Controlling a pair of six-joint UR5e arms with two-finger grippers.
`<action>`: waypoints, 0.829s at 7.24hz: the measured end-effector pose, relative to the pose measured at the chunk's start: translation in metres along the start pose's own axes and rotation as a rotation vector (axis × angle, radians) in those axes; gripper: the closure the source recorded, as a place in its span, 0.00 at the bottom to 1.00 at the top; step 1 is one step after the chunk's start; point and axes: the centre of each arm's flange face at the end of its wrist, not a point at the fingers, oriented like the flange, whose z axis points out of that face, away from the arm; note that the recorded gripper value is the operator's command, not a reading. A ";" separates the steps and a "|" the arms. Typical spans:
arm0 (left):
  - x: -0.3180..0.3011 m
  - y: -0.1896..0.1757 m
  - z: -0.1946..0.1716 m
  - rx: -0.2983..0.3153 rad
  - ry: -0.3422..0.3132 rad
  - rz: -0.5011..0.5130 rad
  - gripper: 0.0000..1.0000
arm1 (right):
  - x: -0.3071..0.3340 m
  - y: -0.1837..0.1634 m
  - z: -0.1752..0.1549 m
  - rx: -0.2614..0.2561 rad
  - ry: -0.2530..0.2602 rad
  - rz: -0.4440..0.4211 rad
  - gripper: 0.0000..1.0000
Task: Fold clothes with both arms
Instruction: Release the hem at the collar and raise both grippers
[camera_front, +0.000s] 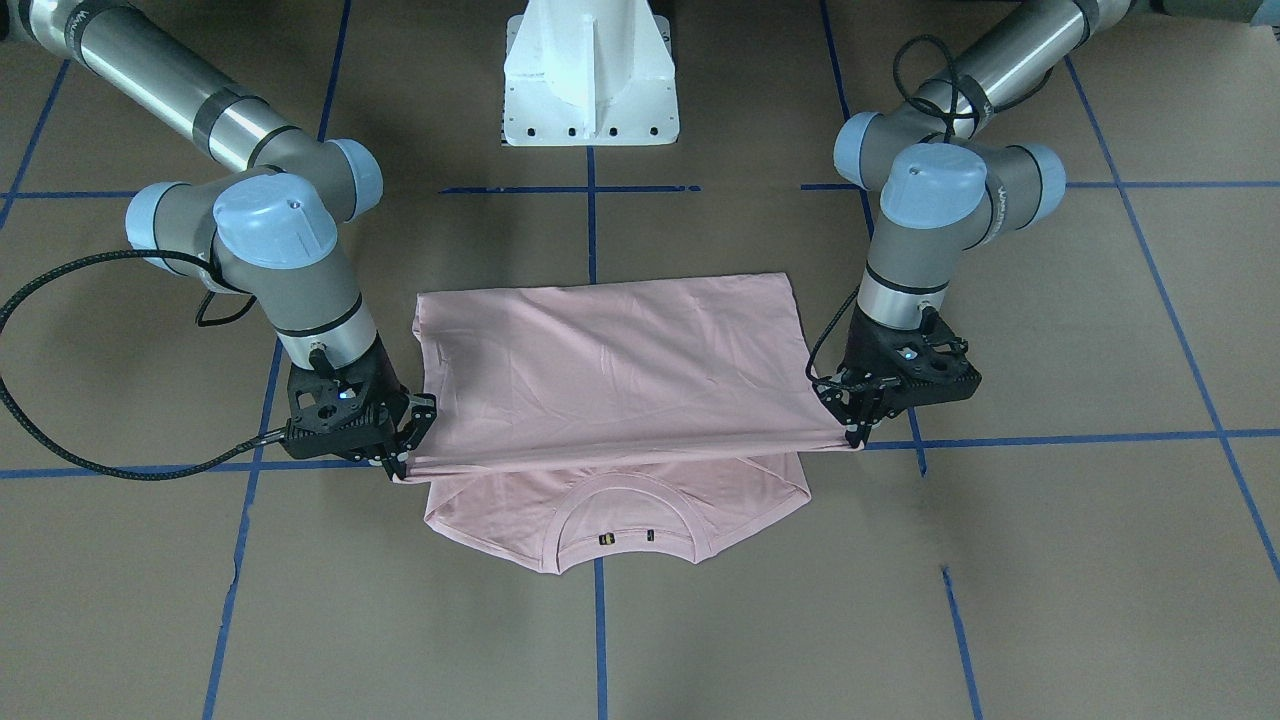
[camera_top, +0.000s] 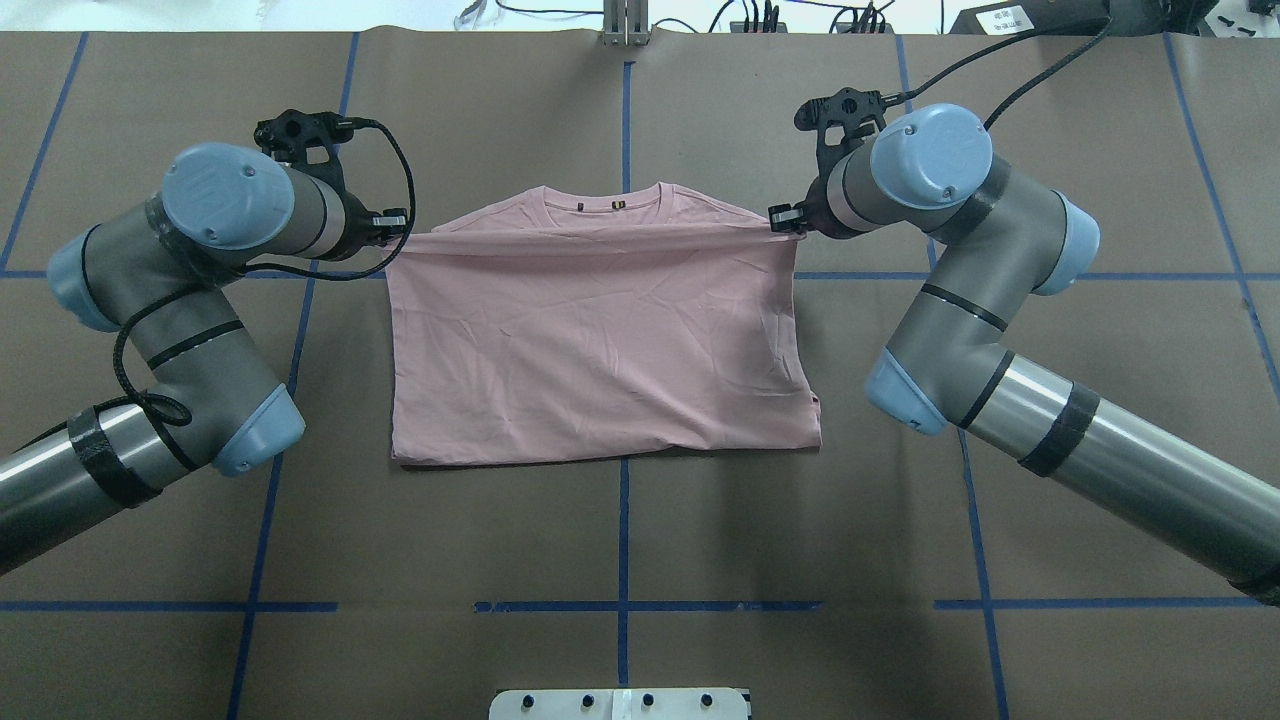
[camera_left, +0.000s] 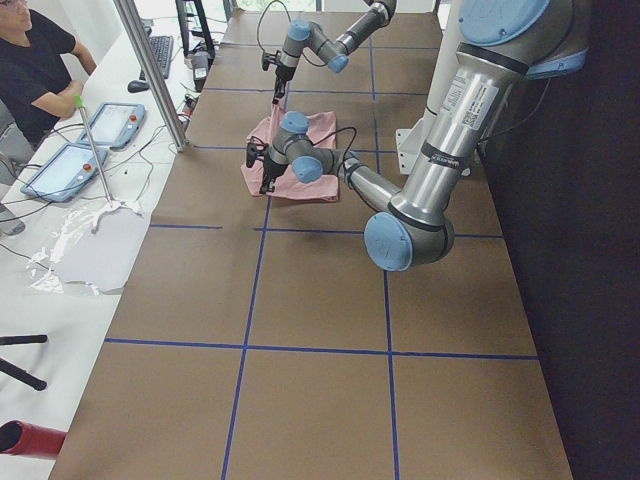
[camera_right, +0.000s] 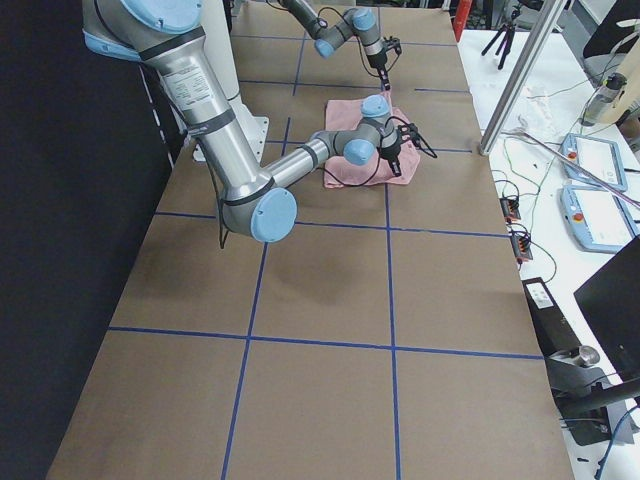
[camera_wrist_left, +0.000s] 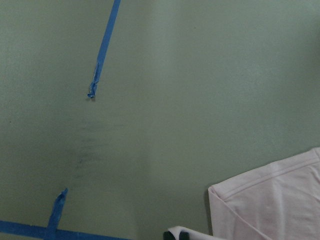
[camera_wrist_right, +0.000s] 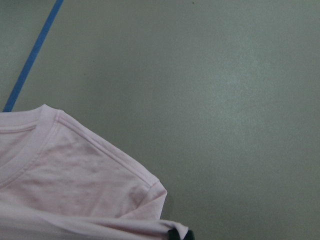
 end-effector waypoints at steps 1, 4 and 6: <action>0.004 -0.002 0.003 0.001 0.003 -0.001 1.00 | -0.001 -0.011 0.004 0.004 0.008 0.007 1.00; 0.015 -0.004 0.007 0.000 0.007 -0.005 1.00 | -0.010 -0.040 0.020 0.005 0.036 0.022 1.00; 0.018 -0.004 0.007 0.000 0.011 -0.004 1.00 | -0.010 -0.041 0.022 0.008 0.031 0.025 1.00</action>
